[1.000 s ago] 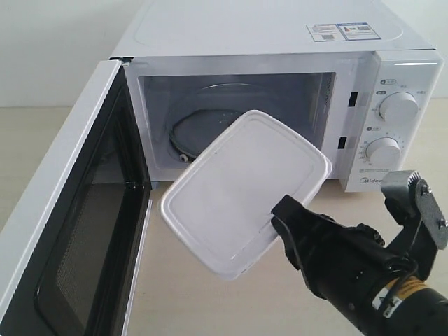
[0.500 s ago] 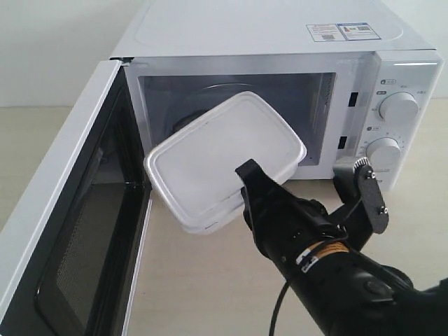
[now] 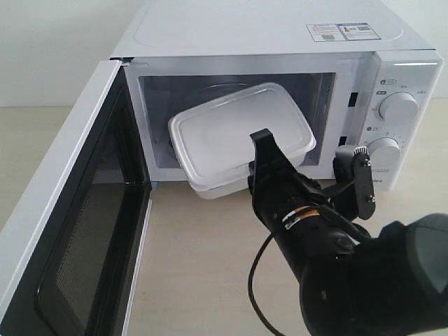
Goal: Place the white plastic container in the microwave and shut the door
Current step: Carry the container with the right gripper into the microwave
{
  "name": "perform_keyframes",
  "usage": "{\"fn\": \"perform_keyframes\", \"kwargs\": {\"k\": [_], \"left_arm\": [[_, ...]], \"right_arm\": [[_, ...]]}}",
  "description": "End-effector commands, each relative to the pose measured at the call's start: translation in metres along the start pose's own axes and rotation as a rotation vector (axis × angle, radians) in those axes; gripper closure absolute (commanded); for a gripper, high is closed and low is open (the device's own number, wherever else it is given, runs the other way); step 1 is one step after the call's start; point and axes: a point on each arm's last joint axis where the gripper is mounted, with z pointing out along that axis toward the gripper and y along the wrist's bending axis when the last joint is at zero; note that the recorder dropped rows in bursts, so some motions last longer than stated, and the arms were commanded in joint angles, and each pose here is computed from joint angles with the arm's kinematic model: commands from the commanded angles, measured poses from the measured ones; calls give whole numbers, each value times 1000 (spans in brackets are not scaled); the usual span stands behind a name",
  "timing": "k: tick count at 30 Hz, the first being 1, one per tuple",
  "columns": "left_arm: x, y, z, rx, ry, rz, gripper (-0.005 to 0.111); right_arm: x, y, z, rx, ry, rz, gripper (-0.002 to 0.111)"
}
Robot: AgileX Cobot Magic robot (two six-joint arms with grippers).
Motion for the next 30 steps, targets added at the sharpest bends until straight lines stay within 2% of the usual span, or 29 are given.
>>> {"fn": "perform_keyframes", "kwargs": {"k": [1,14,30], "left_arm": [[1,0,0,-4,-1,4,103],[1,0,0,-4,-1,4,103],[1,0,0,-4,-1,4,103]], "right_arm": [[0,12,17,-59,-9,28,108],[6,27,63,-90,-5,74,108],[8,15,82,-73,-11,55,108]]}}
